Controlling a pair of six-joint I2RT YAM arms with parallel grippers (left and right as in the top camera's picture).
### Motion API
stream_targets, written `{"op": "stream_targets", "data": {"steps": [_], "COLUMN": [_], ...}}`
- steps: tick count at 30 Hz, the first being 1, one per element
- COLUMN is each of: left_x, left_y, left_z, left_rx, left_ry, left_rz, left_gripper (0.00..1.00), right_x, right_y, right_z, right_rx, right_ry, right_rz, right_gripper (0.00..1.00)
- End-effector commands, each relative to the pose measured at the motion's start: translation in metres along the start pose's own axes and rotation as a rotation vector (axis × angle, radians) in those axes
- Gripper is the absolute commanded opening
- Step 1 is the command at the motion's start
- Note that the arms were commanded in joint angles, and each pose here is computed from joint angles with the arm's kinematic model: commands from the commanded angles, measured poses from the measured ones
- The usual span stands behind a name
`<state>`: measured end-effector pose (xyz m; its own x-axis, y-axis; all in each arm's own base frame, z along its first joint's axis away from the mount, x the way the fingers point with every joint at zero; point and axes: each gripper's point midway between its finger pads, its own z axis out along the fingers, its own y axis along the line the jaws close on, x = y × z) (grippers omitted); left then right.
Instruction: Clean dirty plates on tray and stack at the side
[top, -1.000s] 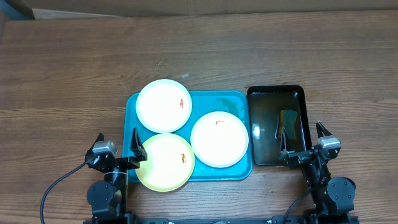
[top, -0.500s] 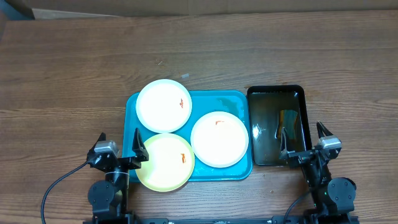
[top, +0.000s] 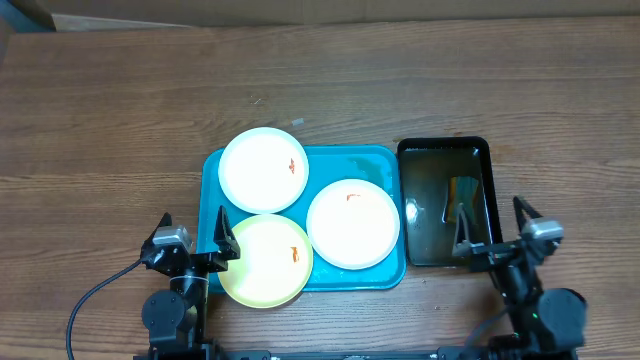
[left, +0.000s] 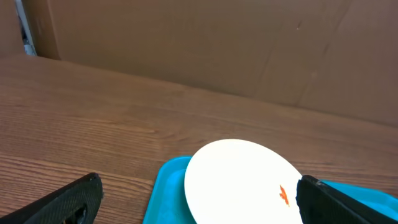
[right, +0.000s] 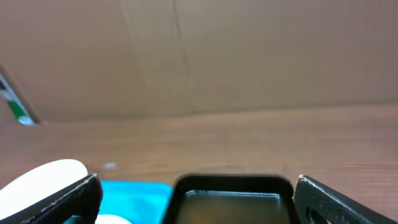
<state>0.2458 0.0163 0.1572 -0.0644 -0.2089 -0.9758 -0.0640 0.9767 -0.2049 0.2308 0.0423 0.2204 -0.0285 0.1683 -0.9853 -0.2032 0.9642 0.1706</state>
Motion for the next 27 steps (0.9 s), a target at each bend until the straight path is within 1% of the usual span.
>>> {"op": "stream_targets", "data": {"steps": [1,2,5,8,11,15,16,18,20,23,25,26,27], "left_x": [0.000,0.000,0.000,0.000,0.000,0.001,0.001,0.001,0.001,0.001,0.001,0.001,0.001], "left_y": [0.000,0.000,0.000,0.000,0.000,-0.002,-0.002,-0.002,-0.002,-0.002,-0.002,-0.002,-0.002], "left_z": [0.000,0.000,0.000,0.000,0.000,0.000,0.000,0.000,0.000,0.000,0.000,0.000,0.000], "left_rx": [0.001,0.000,0.001,0.001,0.001,0.008,0.008,0.008,0.008,0.008,0.008,0.008,0.008], "left_ry": [-0.004,-0.004,-0.004,-0.004,-0.004,-0.002,-0.002,-0.002,-0.002,-0.002,-0.002,-0.002,-0.002], "left_rz": [0.001,0.001,0.001,0.001,0.001,0.002,0.002,0.002,0.002,0.002,0.002,0.002,0.002], "left_gripper": [1.00,1.00,1.00,1.00,1.00,1.00,1.00,1.00,1.00,1.00,1.00,1.00,1.00], "right_x": [-0.067,-0.075,-0.093,-0.101,-0.104,-0.111,-0.109,-0.103,-0.087,-0.069,-0.060,-0.053,-0.052], "right_y": [0.014,0.016,0.018,0.020,0.021,0.045,0.058,0.063,0.059,0.052,0.042,0.024,0.018], "right_z": [-0.014,-0.015,-0.011,0.003,0.022,0.052,0.062,0.074,0.088,0.093,0.094,0.090,0.088], "right_rx": [-0.021,-0.016,0.008,0.026,0.047,-0.069,-0.141,-0.172,-0.155,-0.107,-0.029,0.089,0.126], "right_ry": [-0.065,-0.047,0.071,0.273,0.486,0.657,0.722,0.783,0.857,0.926,0.957,0.982,0.987], "right_rz": [0.018,0.020,0.023,0.001,0.028,0.101,0.141,0.173,0.192,0.234,0.263,0.276,0.274], "right_gripper": [1.00,1.00,1.00,1.00,1.00,1.00,1.00,1.00,1.00,1.00,1.00,1.00,1.00]}}
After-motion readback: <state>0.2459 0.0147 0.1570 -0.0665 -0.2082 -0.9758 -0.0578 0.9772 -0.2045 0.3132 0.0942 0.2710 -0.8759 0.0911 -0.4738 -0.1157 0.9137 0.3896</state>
